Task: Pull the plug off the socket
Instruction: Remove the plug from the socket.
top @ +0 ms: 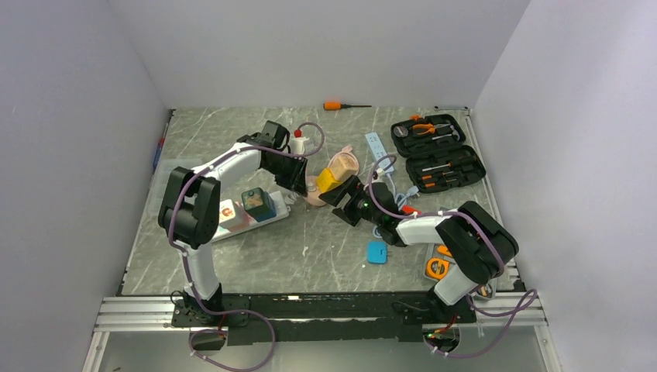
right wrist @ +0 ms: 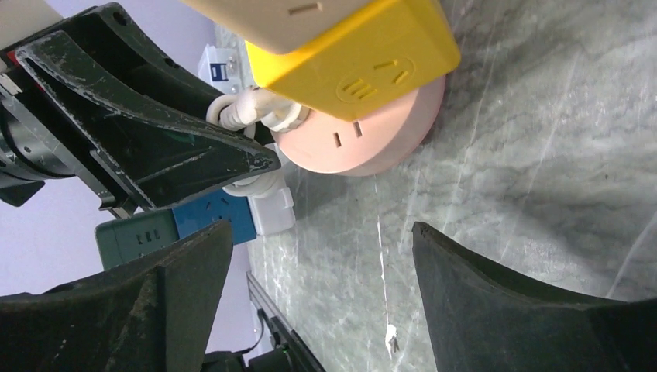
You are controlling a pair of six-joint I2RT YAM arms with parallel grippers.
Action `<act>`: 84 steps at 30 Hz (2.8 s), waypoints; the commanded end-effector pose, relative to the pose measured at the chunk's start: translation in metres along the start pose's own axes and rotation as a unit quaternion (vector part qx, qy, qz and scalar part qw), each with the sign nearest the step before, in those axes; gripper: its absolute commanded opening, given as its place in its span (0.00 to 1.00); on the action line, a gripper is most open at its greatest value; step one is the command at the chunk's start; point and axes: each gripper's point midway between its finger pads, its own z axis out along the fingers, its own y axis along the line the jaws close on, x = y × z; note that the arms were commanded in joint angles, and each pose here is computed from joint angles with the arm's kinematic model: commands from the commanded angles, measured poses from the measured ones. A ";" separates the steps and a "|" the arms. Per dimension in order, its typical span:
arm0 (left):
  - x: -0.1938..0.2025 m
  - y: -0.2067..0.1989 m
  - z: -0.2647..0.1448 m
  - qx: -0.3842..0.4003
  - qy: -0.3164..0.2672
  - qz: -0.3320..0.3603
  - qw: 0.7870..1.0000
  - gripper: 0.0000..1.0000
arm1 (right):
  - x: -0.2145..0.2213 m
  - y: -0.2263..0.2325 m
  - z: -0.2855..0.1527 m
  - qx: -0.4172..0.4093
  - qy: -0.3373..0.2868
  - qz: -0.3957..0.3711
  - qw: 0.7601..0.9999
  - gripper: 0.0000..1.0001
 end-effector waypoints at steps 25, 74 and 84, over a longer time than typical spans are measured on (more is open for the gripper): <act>-0.016 -0.012 -0.014 0.143 -0.048 -0.141 0.978 0.00 | -0.015 0.013 0.072 -0.018 -0.078 0.224 0.971 0.76; 0.005 -0.027 -0.021 0.176 -0.035 -0.109 0.978 0.00 | -0.032 0.020 0.096 0.027 -0.063 0.053 0.996 0.23; -0.012 -0.019 -0.044 0.156 -0.078 -0.079 0.982 0.00 | -0.036 0.014 0.074 0.040 -0.085 -0.012 0.996 0.00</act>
